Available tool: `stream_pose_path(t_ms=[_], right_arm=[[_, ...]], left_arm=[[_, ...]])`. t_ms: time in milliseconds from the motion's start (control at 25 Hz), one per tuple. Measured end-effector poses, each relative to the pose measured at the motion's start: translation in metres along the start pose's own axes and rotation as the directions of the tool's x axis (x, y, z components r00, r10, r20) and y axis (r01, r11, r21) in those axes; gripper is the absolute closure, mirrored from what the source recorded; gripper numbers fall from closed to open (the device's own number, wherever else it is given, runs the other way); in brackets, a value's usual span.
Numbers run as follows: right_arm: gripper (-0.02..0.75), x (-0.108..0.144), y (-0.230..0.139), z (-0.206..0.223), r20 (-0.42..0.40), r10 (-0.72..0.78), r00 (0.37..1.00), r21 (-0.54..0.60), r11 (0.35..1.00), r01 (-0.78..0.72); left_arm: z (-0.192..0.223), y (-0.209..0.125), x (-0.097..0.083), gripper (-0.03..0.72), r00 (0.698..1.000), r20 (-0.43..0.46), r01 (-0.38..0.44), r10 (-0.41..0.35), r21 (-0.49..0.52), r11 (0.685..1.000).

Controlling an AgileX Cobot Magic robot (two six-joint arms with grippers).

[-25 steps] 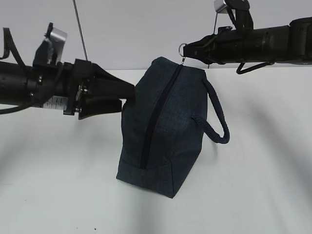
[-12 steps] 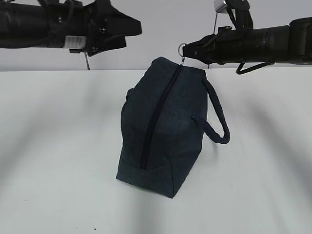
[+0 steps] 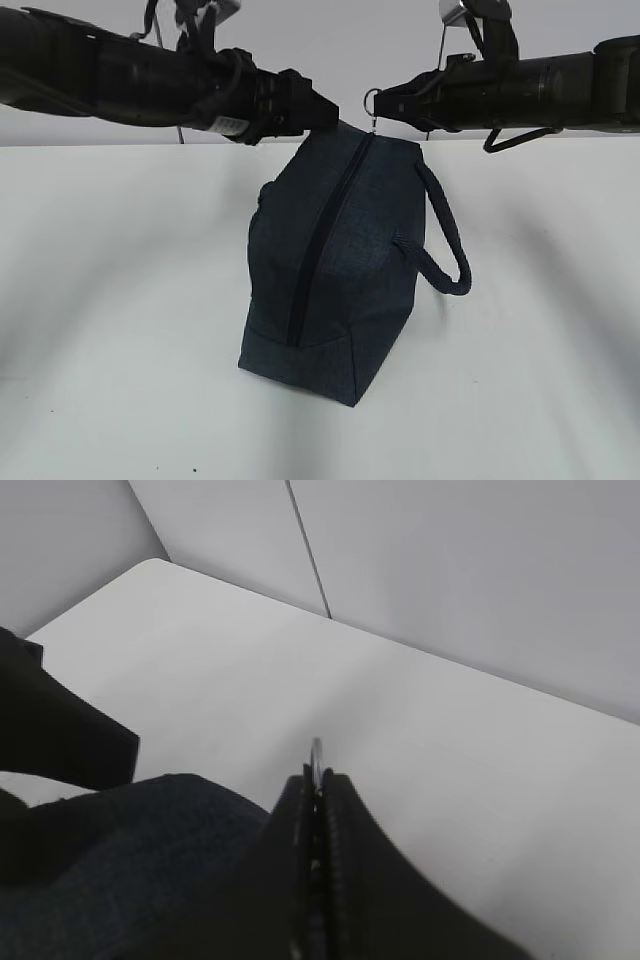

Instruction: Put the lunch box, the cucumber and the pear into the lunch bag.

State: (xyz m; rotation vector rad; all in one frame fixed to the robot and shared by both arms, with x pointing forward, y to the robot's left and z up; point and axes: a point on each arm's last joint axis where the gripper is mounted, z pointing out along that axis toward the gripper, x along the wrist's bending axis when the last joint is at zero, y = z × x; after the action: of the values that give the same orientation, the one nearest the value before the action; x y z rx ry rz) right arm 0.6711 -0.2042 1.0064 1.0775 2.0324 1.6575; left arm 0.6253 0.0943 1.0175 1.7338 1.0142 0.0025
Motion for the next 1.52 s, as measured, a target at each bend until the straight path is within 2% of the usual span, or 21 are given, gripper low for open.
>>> stream_pose_path(t_ms=[80,160,240,320,720,880,1280,1520], right_arm=[[0.732,0.0,0.0,0.0,-0.001,0.002,1.0,0.0,1.0,-0.002],[0.732,0.0,0.0,0.0,-0.003,0.002,1.0,-0.001,1.0,-0.002],[0.732,0.0,0.0,0.0,-0.004,0.002,1.0,-0.001,1.0,-0.002],[0.732,0.0,0.0,0.0,-0.004,0.002,1.0,-0.001,1.0,-0.002],[0.732,-0.006,-0.002,0.0,0.063,-0.007,0.998,0.026,1.0,0.006],[0.732,-0.009,-0.007,0.002,0.08,-0.014,0.997,0.048,0.999,0.01],[0.732,-0.022,-0.038,0.018,0.084,0.059,0.995,0.094,0.993,-0.067],[0.732,-0.024,-0.046,0.023,0.066,0.101,0.993,0.091,0.99,-0.107]], left_arm=[[0.004,-0.004,0.004,0.351,1.0,-0.007,0.004,-0.004,0.013,1.0],[0.006,-0.005,0.004,0.459,1.0,-0.007,0.003,-0.003,0.016,1.0],[0.006,-0.005,0.003,0.614,1.0,0.009,0.003,-0.003,0.023,1.0],[0.006,-0.006,0.001,0.659,1.0,0.023,-0.001,0.0,0.03,1.0],[0.005,-0.008,-0.011,0.668,0.986,0.163,0.029,-0.038,0.056,0.998],[0.002,-0.006,-0.015,0.669,0.982,0.185,0.019,-0.03,0.058,0.998],[-0.019,0.007,-0.034,0.67,0.975,0.217,-0.066,0.055,0.041,0.997],[-0.019,0.005,-0.032,0.671,0.978,0.2,-0.072,0.062,0.045,0.996]])
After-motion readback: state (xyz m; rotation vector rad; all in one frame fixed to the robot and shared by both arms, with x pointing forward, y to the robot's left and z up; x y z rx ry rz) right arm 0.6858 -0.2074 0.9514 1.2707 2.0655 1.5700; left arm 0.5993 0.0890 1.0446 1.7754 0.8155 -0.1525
